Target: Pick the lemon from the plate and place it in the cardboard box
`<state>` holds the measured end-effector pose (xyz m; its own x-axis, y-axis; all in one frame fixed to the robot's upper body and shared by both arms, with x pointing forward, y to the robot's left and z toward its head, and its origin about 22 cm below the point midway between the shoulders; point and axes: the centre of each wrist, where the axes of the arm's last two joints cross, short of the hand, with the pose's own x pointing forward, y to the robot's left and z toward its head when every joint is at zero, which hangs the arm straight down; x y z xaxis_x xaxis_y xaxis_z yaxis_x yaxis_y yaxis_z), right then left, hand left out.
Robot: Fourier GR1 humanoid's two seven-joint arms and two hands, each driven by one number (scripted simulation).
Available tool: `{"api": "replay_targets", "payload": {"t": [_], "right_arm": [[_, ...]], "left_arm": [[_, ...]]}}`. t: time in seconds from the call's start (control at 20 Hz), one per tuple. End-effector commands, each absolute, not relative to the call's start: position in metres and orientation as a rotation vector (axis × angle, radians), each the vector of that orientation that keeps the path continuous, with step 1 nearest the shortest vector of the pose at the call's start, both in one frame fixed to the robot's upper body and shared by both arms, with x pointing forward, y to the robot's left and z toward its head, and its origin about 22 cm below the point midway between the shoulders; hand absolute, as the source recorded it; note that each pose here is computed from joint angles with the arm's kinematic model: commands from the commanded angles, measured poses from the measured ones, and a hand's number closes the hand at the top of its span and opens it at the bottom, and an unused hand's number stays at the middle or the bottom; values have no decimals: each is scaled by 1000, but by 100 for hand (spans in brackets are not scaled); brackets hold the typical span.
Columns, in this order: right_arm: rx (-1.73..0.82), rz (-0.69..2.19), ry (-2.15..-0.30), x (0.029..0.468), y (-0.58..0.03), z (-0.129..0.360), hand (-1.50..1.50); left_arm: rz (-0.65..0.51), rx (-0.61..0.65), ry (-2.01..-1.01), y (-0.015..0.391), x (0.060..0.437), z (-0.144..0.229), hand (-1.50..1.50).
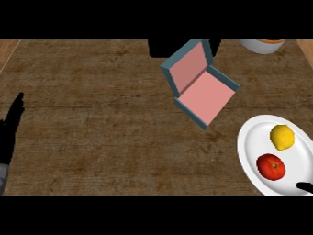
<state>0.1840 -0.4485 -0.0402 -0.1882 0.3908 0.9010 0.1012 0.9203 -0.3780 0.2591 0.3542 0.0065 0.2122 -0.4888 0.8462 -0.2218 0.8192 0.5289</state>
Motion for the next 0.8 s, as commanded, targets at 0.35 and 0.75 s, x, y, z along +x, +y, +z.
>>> {"api": "replay_targets", "payload": {"t": [0.35,0.75], "right_arm": [[-591,848,-1495,208,-508,20,-150],[-565,1114,-1190,259,-474,37,-150]], "left_arm": [[-210,638,-1375,349,271,12,0],[-224,644,-1385,361,264,16,0]]}}
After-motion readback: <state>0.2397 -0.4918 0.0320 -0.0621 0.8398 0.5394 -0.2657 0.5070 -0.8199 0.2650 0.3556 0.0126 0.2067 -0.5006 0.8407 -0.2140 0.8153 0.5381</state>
